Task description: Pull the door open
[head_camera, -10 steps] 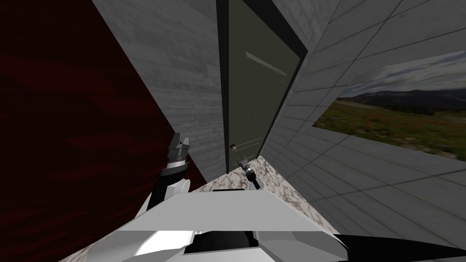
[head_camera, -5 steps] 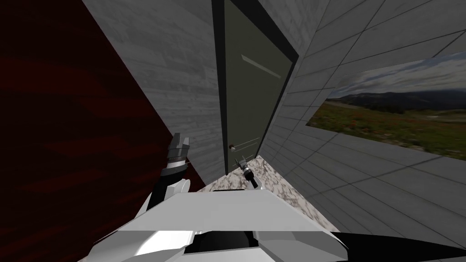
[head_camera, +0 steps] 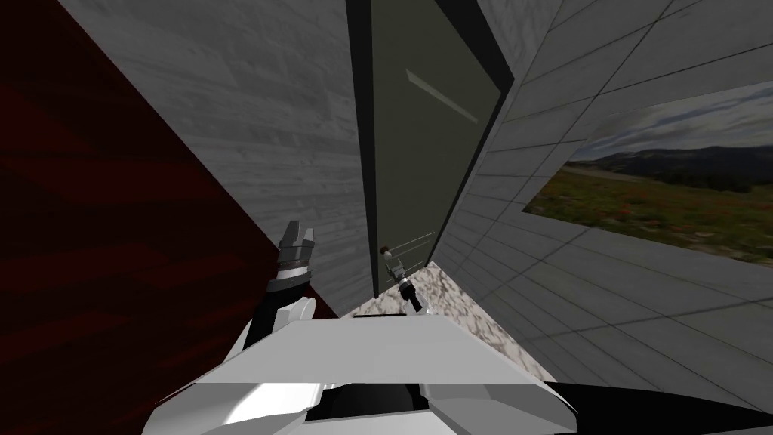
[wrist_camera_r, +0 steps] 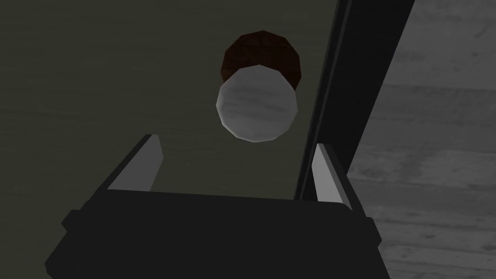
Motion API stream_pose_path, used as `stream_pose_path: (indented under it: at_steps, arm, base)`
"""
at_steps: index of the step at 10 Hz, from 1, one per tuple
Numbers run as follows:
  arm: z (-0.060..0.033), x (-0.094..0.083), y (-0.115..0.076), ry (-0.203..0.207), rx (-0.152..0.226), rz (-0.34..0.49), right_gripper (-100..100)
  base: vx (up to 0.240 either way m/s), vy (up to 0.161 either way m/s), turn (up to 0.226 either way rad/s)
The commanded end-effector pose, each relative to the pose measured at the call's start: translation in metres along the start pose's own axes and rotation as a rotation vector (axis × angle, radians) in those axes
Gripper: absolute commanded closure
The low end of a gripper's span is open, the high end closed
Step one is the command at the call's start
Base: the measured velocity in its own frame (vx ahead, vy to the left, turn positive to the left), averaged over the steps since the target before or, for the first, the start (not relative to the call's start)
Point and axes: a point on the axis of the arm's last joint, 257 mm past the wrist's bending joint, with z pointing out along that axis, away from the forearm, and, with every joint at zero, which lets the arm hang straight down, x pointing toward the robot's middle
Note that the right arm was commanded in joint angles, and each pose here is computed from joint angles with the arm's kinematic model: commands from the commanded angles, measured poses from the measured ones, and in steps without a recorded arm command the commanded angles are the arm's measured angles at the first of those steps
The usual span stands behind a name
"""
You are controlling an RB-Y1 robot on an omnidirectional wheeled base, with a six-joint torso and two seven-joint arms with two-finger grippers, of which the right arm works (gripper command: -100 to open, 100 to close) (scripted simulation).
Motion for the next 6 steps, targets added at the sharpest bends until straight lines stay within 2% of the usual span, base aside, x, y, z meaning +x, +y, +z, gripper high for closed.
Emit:
stream_pose_path:
  at_steps: [1,3,4,5,6]
  arm:
    - [0.0033,-0.0015,0.0058,-0.001,-0.003,0.006,-100]
    - [0.0057,-0.0021,0.0118,-0.003,-0.005,0.012,-100]
    - [0.0047,-0.0019,0.0100,-0.002,-0.004,0.011,-100]
    - [0.0047,-0.0019,0.0100,-0.002,-0.004,0.011,100]
    - [0.0047,-0.0019,0.0100,-0.002,-0.004,0.011,100]
  base:
    - [0.200,0.034,0.095]
    - [0.205,0.013,0.103]
    - [0.053,-0.004,0.044]
    - [-0.040,-0.010,-0.003]
    - [-0.028,0.010,-0.017]
